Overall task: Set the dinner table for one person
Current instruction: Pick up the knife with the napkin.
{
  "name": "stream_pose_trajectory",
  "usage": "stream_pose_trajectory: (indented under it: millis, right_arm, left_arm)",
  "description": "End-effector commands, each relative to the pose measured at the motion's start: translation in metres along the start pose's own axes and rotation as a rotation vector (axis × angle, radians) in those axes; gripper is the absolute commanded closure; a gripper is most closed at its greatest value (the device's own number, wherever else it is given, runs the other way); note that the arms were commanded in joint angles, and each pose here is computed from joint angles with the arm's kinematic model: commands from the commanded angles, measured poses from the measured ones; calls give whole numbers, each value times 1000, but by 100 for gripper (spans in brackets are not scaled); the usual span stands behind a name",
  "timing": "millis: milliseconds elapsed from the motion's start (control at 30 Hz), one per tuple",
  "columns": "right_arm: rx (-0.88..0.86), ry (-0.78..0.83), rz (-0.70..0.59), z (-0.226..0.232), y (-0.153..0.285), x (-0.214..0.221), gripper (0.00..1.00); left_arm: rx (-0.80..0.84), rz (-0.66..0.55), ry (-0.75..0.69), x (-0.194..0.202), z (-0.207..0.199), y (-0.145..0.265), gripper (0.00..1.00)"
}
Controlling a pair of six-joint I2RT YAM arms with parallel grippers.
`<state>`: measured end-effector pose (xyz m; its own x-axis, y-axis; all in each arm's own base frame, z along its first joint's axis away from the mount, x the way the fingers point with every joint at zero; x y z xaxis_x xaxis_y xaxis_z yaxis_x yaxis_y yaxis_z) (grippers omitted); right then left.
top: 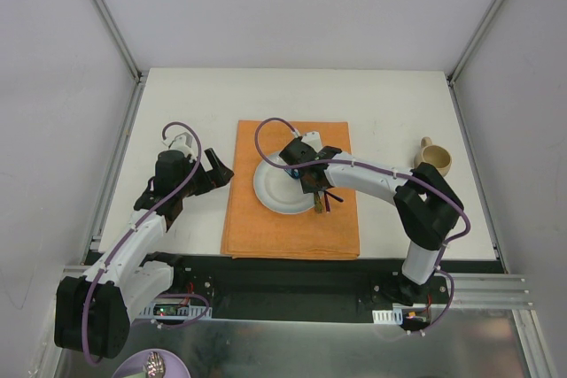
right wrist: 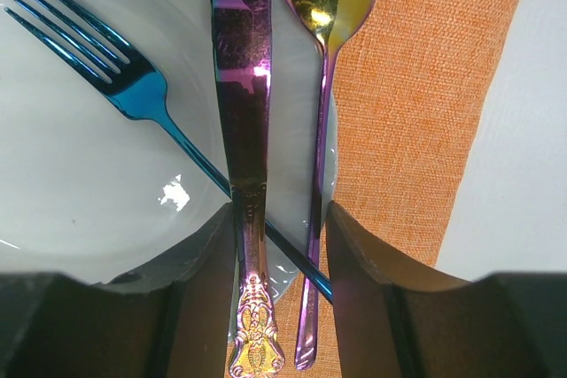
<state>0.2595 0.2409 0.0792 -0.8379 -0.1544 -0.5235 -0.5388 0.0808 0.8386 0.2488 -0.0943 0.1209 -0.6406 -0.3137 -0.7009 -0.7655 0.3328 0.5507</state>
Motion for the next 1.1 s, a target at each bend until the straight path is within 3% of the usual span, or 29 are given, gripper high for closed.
stream_pose_trajectory:
  millis: [0,200,667,967,1067]
  right_arm:
    - [-15,30,24,1,6,5,94]
    - [14,33,-19,-9,20,-7,80]
    - [38,39,-41,-16,29,-15,78]
    - [45,41,-33,-17,26,-11,53]
    - [46,45,-31,-17,26,-11,50]
  left_arm:
    - [-2,-8,-22,0,0,0,1]
    - [-1,-6,-23,-1,-1,-1,1]
    - [-1,1,-22,1,0,-2,1]
    - [-1,-2,-23,1,0,-1,1]
    - [-5,-1,-22,1,0,-1,1]
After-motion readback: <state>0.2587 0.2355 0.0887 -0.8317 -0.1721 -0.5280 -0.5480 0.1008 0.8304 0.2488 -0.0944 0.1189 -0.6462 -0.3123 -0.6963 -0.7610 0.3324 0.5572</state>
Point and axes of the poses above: each gripper's point midway between its finger pads, its own y axis back along the fingers, its own z axis along the line the jaws close on, x = y × z, the point moved 3 cm from there along y, back along the fingers, and after that the axes turned 7 degrees about -y, right-handed, at the moved point
